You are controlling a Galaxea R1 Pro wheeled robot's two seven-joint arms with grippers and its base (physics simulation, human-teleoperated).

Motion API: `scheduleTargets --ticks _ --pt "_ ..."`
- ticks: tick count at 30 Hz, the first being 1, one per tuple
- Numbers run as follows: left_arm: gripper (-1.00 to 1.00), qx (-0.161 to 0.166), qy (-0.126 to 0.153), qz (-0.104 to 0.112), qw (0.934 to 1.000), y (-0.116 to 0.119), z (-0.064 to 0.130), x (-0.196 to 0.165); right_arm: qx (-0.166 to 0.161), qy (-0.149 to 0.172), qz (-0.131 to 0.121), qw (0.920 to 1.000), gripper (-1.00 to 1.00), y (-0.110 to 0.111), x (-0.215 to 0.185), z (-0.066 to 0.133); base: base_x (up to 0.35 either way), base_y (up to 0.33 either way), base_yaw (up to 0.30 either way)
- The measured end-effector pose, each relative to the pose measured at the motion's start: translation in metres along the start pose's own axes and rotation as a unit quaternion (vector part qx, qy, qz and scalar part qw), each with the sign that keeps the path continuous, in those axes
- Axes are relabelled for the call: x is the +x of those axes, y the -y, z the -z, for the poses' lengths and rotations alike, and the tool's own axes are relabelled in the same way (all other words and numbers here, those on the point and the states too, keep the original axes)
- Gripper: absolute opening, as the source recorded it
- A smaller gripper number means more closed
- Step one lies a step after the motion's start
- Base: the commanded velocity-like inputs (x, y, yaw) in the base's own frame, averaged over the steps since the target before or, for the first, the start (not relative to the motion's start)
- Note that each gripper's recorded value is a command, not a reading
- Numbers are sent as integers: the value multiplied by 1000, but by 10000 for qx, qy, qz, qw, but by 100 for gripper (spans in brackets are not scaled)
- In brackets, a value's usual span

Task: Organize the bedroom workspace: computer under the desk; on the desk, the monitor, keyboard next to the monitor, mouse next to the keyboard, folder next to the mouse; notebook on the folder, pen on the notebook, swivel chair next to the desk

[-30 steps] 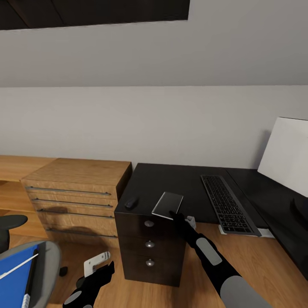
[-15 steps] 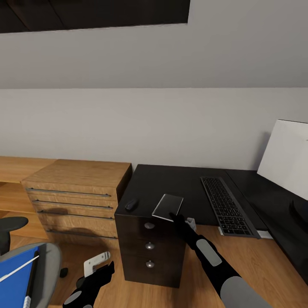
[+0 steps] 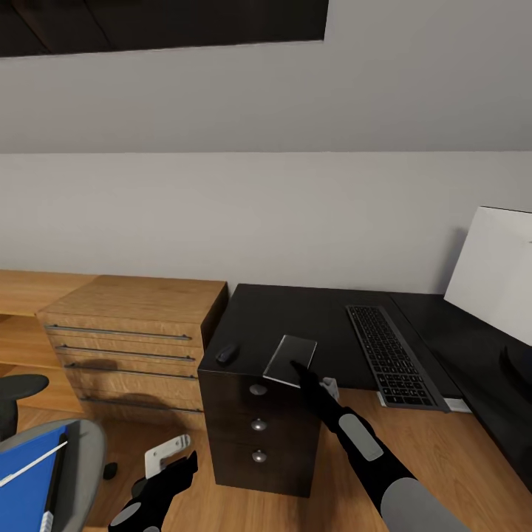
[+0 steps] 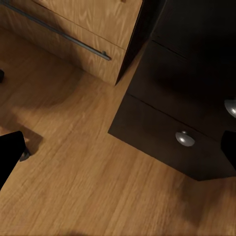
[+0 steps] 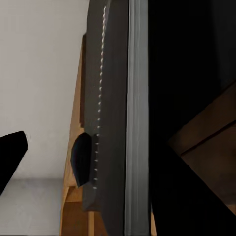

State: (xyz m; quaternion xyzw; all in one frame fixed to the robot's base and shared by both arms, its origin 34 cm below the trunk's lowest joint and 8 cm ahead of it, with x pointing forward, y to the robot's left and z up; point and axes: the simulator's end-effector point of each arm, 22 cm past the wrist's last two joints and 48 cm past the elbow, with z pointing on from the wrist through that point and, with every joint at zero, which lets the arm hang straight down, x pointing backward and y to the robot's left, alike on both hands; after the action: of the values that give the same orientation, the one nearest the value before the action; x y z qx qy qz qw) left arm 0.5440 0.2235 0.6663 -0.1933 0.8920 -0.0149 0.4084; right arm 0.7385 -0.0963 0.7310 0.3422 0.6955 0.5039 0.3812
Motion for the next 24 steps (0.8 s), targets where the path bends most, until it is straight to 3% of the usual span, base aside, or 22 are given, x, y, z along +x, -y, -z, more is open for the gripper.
scheduleTargets --ticks 5,15,24 --pt "100 -2 -1 -4 10000 -1 0 0 0 1 -1 10000 100 0 0 0 -30 0 0" --pt "100 -7 -1 -7 10000 -1 0 0 13 4 1 10000 100 1 -1 0 -249 0 0" --pt "100 -5 2 -7 10000 -1 0 0 13 4 3 10000 100 1 -1 0 -54 0 0"
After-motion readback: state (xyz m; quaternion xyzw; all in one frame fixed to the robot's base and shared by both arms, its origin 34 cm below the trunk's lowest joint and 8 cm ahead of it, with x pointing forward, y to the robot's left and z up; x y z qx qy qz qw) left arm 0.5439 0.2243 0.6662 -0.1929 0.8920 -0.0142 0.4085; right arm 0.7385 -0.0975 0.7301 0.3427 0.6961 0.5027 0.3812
